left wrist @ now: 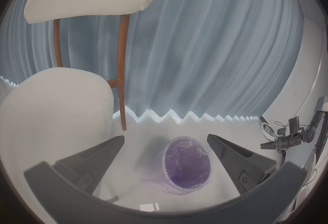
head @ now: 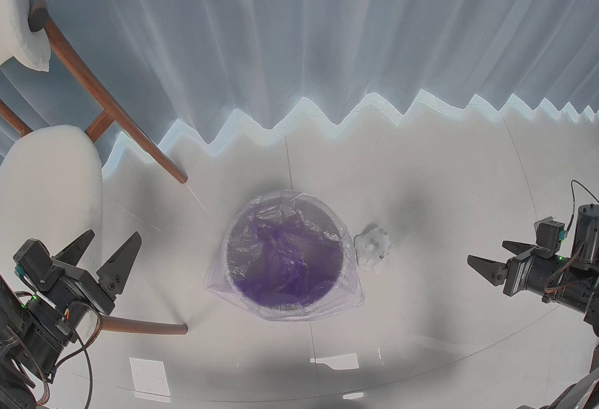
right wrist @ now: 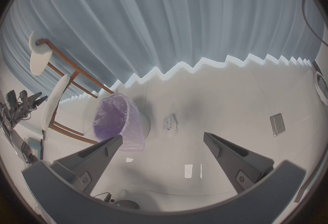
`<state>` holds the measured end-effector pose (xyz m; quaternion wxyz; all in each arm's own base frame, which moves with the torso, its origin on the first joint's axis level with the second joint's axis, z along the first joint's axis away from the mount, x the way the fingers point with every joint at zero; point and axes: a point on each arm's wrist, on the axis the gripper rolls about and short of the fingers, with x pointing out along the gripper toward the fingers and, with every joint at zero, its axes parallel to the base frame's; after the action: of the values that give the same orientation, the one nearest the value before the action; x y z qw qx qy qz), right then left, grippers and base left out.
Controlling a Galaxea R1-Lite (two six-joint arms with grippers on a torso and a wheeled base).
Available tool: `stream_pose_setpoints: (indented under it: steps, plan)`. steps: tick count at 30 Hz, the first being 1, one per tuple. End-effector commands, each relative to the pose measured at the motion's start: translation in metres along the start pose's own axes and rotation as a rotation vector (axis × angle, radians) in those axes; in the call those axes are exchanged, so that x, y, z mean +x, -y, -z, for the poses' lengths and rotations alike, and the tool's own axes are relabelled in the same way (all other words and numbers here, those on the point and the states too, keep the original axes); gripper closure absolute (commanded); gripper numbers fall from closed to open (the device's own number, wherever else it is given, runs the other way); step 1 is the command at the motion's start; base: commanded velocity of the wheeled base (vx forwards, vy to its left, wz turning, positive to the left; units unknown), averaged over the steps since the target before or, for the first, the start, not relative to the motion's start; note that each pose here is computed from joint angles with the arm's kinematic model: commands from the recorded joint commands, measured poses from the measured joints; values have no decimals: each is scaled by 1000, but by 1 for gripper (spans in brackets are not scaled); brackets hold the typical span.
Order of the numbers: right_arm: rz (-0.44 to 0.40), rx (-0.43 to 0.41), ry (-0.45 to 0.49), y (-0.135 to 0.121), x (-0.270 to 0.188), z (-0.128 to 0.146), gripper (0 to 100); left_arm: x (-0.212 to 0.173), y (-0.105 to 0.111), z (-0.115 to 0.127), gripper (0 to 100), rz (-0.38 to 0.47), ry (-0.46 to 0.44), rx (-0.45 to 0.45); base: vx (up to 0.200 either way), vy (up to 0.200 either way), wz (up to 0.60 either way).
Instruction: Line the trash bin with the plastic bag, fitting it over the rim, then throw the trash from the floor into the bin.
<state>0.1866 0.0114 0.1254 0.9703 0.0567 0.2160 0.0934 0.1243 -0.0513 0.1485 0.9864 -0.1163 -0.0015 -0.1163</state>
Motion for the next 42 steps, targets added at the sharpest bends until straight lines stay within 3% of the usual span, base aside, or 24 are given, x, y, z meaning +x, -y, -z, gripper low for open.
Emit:
stream_pose_setpoints:
  steps: [1,7,9,18,26,33,42]
  plan:
    - [-2,-23,-56,2,19,2,0,-3,-3,3,0,-15,-12,1,0,-200,0]
    - [-53,-55,-109,-8,39,6,0,-4,-4,2,0,-23,-4,-7,0,-200,0]
    - [-72,-83,-122,-18,55,4,0,-3,-10,-1,0,-70,22,-6,0,-200,0]
    - [-73,-111,-140,-33,102,2,0,-6,-12,-3,0,-110,38,-24,0,0,0]
    - [-141,-140,-108,-62,157,-8,0,-6,-18,2,0,-163,-9,-39,-200,0,0]
    - [-115,-93,-100,-78,191,-5,0,-6,-17,3,0,-154,-16,-39,-200,0,0]
    - [-62,-87,-7,-86,246,-17,0,-5,-18,3,0,-194,-4,-44,0,0,0]
